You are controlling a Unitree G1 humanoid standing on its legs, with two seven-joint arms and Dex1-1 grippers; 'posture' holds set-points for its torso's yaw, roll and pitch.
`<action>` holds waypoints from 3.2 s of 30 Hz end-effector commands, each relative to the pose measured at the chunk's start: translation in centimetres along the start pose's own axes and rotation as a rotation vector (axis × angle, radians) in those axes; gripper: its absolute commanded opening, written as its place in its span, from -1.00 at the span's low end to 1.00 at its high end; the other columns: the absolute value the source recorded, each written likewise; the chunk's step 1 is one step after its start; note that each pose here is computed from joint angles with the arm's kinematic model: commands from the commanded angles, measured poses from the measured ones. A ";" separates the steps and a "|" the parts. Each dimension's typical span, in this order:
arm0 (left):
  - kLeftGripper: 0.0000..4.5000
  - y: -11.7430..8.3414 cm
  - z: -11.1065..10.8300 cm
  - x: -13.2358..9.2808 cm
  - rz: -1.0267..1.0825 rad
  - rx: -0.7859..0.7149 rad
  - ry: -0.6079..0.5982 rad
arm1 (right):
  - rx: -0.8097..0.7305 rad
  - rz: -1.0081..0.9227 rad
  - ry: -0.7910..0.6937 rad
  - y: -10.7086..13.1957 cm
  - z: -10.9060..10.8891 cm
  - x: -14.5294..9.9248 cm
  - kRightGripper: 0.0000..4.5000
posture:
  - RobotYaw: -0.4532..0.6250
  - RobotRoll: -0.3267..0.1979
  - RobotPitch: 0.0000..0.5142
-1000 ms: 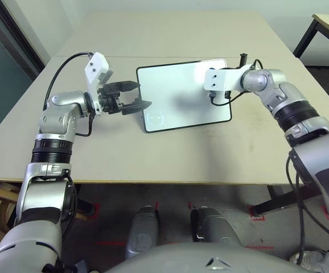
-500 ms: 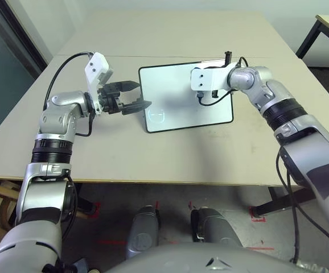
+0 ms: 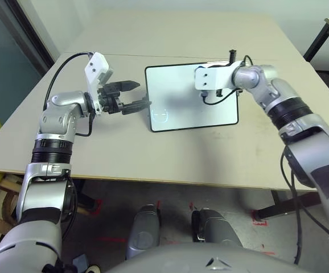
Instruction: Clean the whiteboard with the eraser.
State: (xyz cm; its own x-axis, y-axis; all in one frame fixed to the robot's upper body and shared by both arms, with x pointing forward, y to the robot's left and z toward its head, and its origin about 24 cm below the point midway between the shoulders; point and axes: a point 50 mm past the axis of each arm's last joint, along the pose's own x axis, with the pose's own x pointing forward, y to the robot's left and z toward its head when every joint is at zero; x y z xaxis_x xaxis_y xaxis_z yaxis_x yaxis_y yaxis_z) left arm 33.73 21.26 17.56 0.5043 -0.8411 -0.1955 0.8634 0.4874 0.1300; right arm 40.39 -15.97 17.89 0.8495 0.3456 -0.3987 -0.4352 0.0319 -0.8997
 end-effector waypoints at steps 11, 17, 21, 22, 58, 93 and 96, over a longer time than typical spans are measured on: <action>1.00 0.3 0.4 0.2 0.002 0.009 -0.015 | 0.385 -0.054 0.071 0.0 -5.2 -3.6 -0.84 | 0.20 0.25 -0.88; 1.00 0.3 0.0 -0.3 0.019 -0.002 -0.011 | 0.869 -0.174 0.091 -0.1 -6.3 -5.4 -0.84 | 0.21 0.25 -0.85; 1.00 0.2 -0.2 -0.4 0.023 -0.009 -0.011 | 1.121 -0.166 0.255 2.2 -8.5 -6.6 -0.84 | 0.20 0.25 -0.83; 1.00 0.2 -0.3 -0.4 0.024 -0.010 -0.011 | 1.195 -0.161 0.303 2.8 -9.0 -6.9 -0.84 | 0.20 0.25 -0.83; 1.00 0.3 -0.3 -0.5 0.026 -0.014 -0.008 | 1.680 0.031 0.525 7.6 -8.4 -7.0 0.63 | 0.20 0.25 -0.80; 1.00 6.4 -8.6 -8.9 1.339 -0.102 0.022 | 1.321 -0.969 0.104 10.7 -14.0 -8.0 0.99 | 0.19 0.25 -0.82; 1.00 6.5 -8.4 -9.1 1.380 -0.113 -0.005 | 1.333 -0.957 0.132 11.5 -14.0 -7.7 0.99 | 0.22 0.25 -0.84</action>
State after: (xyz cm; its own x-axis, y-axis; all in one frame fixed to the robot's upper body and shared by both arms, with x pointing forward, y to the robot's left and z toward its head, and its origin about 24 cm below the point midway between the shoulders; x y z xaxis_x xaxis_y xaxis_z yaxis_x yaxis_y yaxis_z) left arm 35.00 33.82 12.22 0.9524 0.3041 0.0223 -0.3037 0.9395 0.1586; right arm 33.20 -31.36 8.70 0.9368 -0.3306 0.1143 0.3404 0.9369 -0.0801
